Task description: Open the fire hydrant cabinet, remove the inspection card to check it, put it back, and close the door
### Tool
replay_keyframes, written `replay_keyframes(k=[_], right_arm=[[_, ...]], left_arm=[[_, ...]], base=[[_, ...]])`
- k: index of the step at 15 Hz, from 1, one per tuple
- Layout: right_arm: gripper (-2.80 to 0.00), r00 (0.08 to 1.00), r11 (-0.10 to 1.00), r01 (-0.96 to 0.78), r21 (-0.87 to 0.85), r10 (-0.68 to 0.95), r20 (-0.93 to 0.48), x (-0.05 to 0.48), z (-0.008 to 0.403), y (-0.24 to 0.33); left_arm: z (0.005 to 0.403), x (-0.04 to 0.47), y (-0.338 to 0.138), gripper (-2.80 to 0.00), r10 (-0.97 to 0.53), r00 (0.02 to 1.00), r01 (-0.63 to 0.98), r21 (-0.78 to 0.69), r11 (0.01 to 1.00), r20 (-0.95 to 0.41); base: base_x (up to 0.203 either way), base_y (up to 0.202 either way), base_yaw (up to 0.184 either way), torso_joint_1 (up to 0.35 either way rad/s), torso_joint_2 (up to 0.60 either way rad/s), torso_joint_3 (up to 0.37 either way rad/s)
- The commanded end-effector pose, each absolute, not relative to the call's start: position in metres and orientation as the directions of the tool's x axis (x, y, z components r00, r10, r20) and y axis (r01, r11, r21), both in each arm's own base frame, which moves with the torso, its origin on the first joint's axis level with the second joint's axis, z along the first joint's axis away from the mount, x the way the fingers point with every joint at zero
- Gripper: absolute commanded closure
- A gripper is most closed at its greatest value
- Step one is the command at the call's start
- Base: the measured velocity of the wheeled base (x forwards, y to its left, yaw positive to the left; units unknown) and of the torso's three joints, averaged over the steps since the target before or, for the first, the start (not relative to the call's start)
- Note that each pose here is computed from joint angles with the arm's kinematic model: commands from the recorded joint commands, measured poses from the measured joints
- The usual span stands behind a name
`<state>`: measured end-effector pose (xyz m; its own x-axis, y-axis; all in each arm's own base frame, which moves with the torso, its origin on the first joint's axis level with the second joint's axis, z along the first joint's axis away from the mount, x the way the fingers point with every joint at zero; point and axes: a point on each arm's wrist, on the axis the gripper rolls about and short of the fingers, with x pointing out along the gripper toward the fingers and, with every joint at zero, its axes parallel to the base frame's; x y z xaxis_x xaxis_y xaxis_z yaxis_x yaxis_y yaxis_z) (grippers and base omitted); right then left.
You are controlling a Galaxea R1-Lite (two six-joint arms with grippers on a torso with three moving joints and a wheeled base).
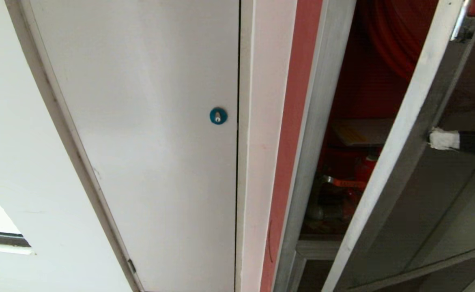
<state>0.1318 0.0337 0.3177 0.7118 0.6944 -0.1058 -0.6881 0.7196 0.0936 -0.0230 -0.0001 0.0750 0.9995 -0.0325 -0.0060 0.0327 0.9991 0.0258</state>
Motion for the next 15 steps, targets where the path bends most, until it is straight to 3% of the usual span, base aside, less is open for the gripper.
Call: replay_keyframes(k=[1,6,15], right_arm=[[0.00,0.713,0.727,-0.678,0.106,0.687,-0.141,0.159,0.312,0.045],[0.00,0.808,0.819,-0.570,0.070,0.574,-0.131,0.206,0.301,0.059],[0.00,0.886,0.892,-0.451,0.040,0.453,-0.097,0.255,0.293,0.067]], left_arm=[[0.075,-0.023,0.000,0.00,-0.033,0.999,0.033,0.026,0.999,-0.006],[0.075,-0.023,0.000,0.00,-0.032,0.999,0.032,0.026,0.999,-0.006],[0.075,-0.023,0.000,0.00,-0.032,0.999,0.032,0.026,0.999,-0.006]], base=[[0.000,0.000,0.000,0.000,0.00,0.000],[0.000,0.000,0.000,0.000,0.00,0.000],[0.000,0.000,0.000,0.000,0.00,0.000]])
